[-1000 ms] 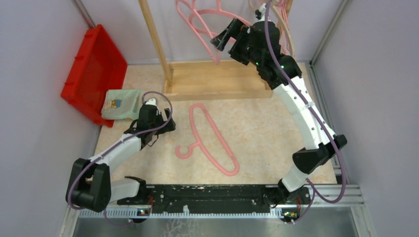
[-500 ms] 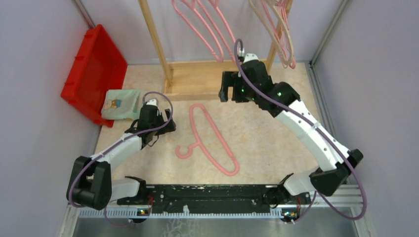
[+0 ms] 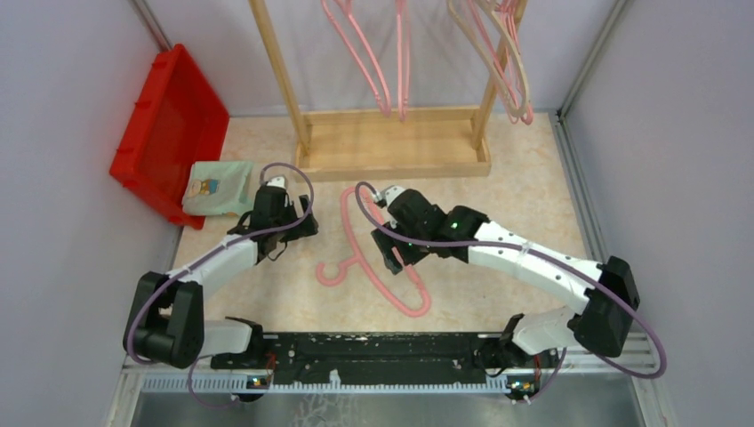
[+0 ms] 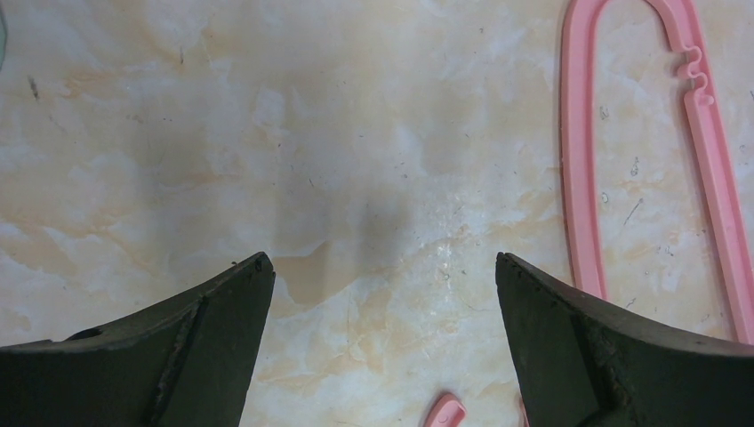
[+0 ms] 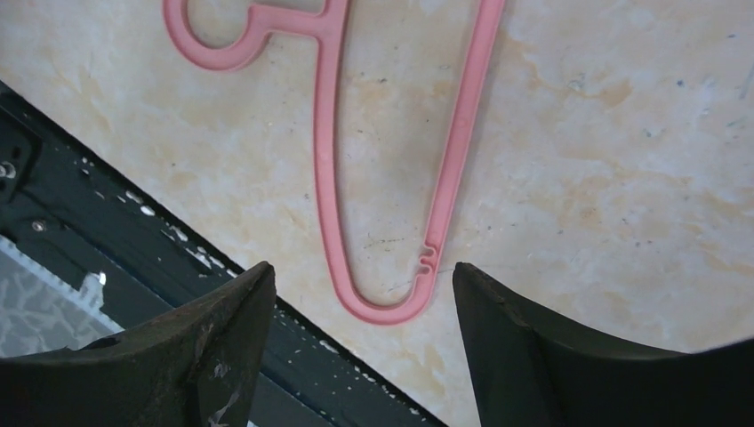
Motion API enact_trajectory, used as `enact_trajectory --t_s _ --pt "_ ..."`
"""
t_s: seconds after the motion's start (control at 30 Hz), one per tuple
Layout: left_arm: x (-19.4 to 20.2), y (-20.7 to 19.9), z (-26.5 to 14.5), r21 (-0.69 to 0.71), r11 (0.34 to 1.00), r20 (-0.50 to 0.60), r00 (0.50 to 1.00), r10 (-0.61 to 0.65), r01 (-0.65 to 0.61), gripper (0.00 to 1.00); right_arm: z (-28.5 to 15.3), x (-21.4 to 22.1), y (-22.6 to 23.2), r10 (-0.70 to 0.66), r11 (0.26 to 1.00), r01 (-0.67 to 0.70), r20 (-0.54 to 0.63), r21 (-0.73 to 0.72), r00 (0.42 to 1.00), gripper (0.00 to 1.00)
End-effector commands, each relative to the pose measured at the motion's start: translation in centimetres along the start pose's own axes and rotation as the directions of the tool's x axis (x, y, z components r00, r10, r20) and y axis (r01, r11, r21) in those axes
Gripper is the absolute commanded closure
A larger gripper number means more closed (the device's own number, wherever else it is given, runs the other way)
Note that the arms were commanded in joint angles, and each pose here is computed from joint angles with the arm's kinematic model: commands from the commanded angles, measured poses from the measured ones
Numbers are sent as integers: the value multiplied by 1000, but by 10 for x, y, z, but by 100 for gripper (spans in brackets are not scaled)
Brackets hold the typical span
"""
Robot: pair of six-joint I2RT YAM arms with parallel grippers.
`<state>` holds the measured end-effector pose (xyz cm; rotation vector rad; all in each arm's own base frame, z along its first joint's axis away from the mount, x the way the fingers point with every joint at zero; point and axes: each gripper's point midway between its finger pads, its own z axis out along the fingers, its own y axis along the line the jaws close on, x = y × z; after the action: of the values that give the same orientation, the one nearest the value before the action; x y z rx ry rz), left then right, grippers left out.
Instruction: Organize the hangers
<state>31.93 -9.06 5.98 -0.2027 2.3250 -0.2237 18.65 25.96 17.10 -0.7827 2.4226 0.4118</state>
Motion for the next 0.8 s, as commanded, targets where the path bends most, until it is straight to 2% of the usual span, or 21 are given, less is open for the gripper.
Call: enact_trajectory --t_s 0.0,0.27,0.4,0.67,0.77 --pt "-9 -6 1 18 1000 8 1000 -8 8 1 29 -8 21 -54 995 59 70 -81 996 27" --pt "-1 -4 3 18 1000 -19 1000 -7 7 1 90 21 41 -149 983 148 -2 -113 989 27" --pt "1 -4 2 17 1000 -23 1000 -12 12 1 115 39 45 -151 983 145 -49 -115 987 27" --pt "2 -1 -3 14 1000 -9 1000 -23 23 1 144 77 32 -169 984 159 -151 -75 974 29" --pt "2 -1 -6 17 999 -3 999 -32 32 1 148 86 31 -171 984 162 -159 -68 972 35"
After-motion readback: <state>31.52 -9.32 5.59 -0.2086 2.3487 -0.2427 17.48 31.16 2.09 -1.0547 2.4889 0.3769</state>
